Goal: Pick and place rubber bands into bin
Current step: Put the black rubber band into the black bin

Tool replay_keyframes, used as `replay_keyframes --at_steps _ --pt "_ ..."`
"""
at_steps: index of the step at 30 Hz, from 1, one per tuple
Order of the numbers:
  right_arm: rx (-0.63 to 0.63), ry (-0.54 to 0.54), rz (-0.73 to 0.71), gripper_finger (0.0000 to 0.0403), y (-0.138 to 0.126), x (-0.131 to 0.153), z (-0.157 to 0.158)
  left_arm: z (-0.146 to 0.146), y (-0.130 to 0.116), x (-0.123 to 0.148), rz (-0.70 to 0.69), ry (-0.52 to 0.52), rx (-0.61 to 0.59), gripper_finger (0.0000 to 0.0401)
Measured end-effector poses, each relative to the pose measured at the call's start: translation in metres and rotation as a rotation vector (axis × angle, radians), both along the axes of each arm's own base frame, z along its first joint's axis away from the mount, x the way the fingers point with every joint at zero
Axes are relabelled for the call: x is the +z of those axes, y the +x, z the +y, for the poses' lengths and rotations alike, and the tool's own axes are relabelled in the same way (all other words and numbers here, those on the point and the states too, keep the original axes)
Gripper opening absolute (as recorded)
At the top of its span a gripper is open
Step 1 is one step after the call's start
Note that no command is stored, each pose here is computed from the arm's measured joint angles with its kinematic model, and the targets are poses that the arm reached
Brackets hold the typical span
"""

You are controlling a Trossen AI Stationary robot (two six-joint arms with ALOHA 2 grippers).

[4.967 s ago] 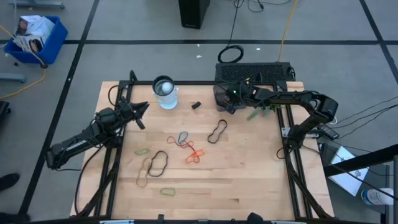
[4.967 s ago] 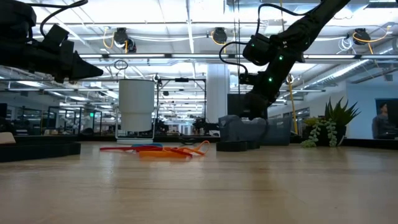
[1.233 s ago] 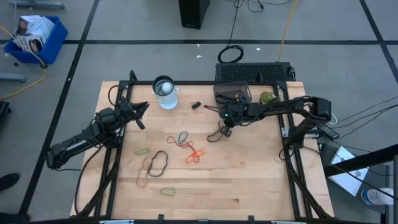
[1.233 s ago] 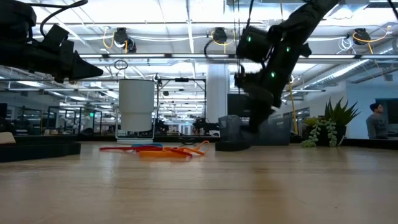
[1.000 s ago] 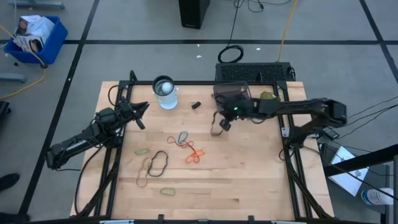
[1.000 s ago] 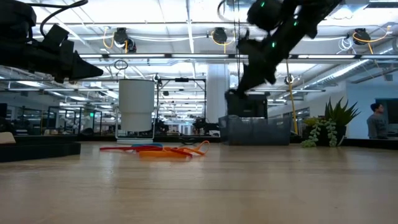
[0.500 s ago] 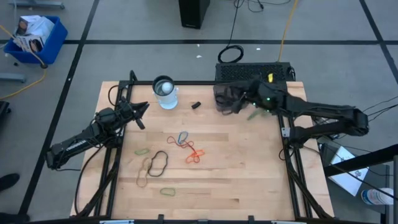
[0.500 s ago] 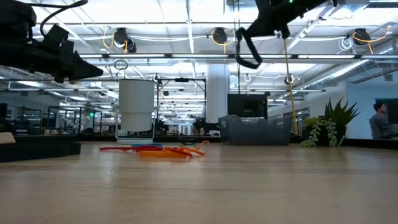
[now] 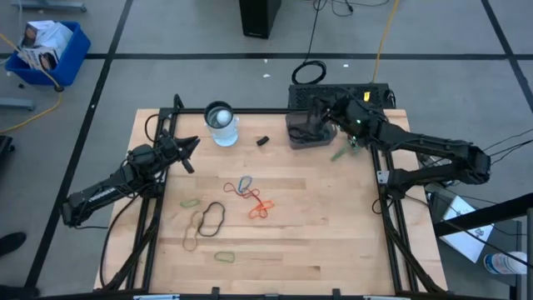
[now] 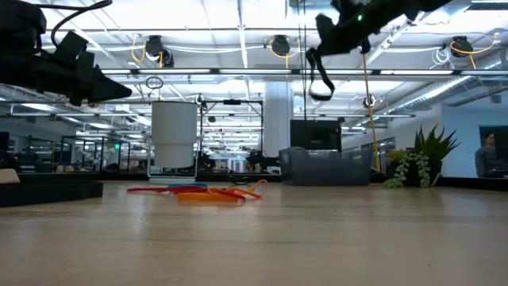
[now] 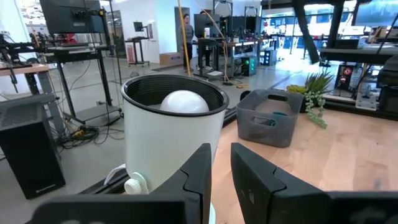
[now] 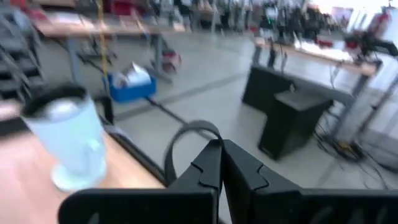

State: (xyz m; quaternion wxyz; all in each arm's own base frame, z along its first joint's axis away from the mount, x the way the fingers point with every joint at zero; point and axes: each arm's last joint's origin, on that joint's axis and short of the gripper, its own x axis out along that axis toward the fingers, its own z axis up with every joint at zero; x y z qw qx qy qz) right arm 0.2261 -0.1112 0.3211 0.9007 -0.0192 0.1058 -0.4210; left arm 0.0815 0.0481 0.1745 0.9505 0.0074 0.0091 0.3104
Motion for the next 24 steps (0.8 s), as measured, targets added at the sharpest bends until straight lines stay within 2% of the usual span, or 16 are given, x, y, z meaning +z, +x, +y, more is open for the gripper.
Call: replay_keyframes --at_steps 12,24 --pt "-0.103 0.198 0.310 0.0000 0.016 -0.066 -0.035 0.000 0.000 0.000 0.000 0.000 0.000 0.0070" --pt "-0.062 0.317 0.497 0.0001 0.035 -0.119 -0.044 0.000 0.000 0.000 0.000 0.000 0.000 0.0070"
